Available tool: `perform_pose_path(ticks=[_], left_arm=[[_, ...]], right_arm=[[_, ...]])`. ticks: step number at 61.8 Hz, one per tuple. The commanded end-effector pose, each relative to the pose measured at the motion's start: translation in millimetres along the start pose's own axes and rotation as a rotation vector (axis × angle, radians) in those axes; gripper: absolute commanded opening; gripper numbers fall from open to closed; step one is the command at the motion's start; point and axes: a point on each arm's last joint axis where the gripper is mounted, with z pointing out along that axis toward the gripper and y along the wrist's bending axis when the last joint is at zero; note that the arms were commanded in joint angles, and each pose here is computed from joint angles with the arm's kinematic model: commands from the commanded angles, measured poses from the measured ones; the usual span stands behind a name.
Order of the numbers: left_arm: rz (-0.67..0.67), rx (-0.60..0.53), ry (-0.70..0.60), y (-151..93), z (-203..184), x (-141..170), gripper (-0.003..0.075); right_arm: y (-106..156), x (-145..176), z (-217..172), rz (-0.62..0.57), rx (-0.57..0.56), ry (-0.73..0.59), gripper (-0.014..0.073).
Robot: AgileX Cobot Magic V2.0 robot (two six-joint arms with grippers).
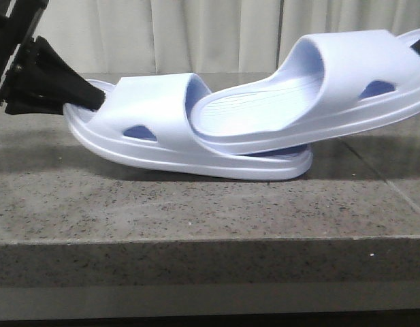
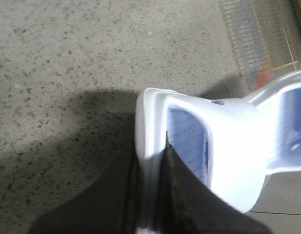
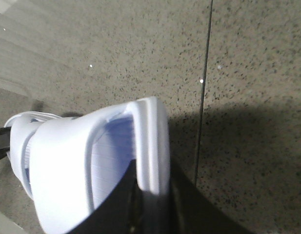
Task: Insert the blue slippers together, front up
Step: 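Bring the right gripper's slipper over the left one, stacking them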
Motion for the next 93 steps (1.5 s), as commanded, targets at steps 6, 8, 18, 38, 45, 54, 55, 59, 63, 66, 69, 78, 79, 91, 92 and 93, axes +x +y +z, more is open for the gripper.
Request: perform_pose_path(ticks=[6, 8, 18, 38, 45, 54, 55, 59, 63, 66, 69, 78, 79, 91, 92, 93], left_arm=[[-0.018, 0.03, -0.071, -12, -4, -7, -0.002], [-0.027, 0.03, -0.071, -11, -4, -6, -0.002], [-0.067, 0.018, -0.097, -9, 0, -2, -0.002], [-0.023, -0.015, -0.071, -23, 21, 7, -0.002], [-0.027, -0.01, -0.072, -24, 21, 7, -0.002], [-0.022, -0.006, -0.074, -25, 20, 7, -0.002], [-0.023, -0.005, -0.074, -25, 19, 6, -0.002], [-0.022, -0.009, -0.085, -24, 16, 5, -0.002], [-0.021, -0.008, -0.096, -24, 12, 3, -0.002], [-0.022, -0.004, -0.101, -26, 11, 3, -0.002], [-0.032, 0.005, -0.114, -27, 10, 2, -0.002], [-0.054, 0.025, -0.132, -34, 15, 3, -0.002], [-0.055, 0.024, -0.133, -35, 17, 3, -0.002], [-0.043, -0.007, -0.141, -41, 25, 7, -0.002], [-0.043, -0.009, -0.142, -40, 25, 7, -0.002], [-0.043, -0.009, -0.142, -40, 25, 7, -0.002]], right_arm=[[13, 5, 23, 0.012, -0.002, -0.054, -0.0067], [16, 8, 29, 0.015, -0.007, -0.043, -0.0067], [37, 26, 58, 0.022, -0.067, 0.035, -0.0067], [67, 55, 101, -0.056, -0.105, 0.155, -0.0067], [68, 55, 101, -0.056, -0.107, 0.158, -0.0067], [67, 54, 99, -0.085, -0.11, 0.151, -0.0067], [67, 53, 98, -0.086, -0.11, 0.149, -0.0067], [67, 50, 94, -0.085, -0.114, 0.137, -0.0067], [67, 47, 89, -0.085, -0.118, 0.119, -0.0067], [69, 45, 85, -0.09, -0.124, 0.105, -0.0067], [71, 45, 83, -0.094, -0.129, 0.097, -0.0067], [79, 52, 83, -0.089, -0.183, 0.142, -0.0067], [80, 54, 84, -0.087, -0.188, 0.15, -0.0067], [86, 64, 94, -0.102, -0.178, 0.173, -0.0067], [86, 64, 95, -0.102, -0.176, 0.173, -0.0067], [86, 64, 95, -0.102, -0.175, 0.173, -0.0067]])
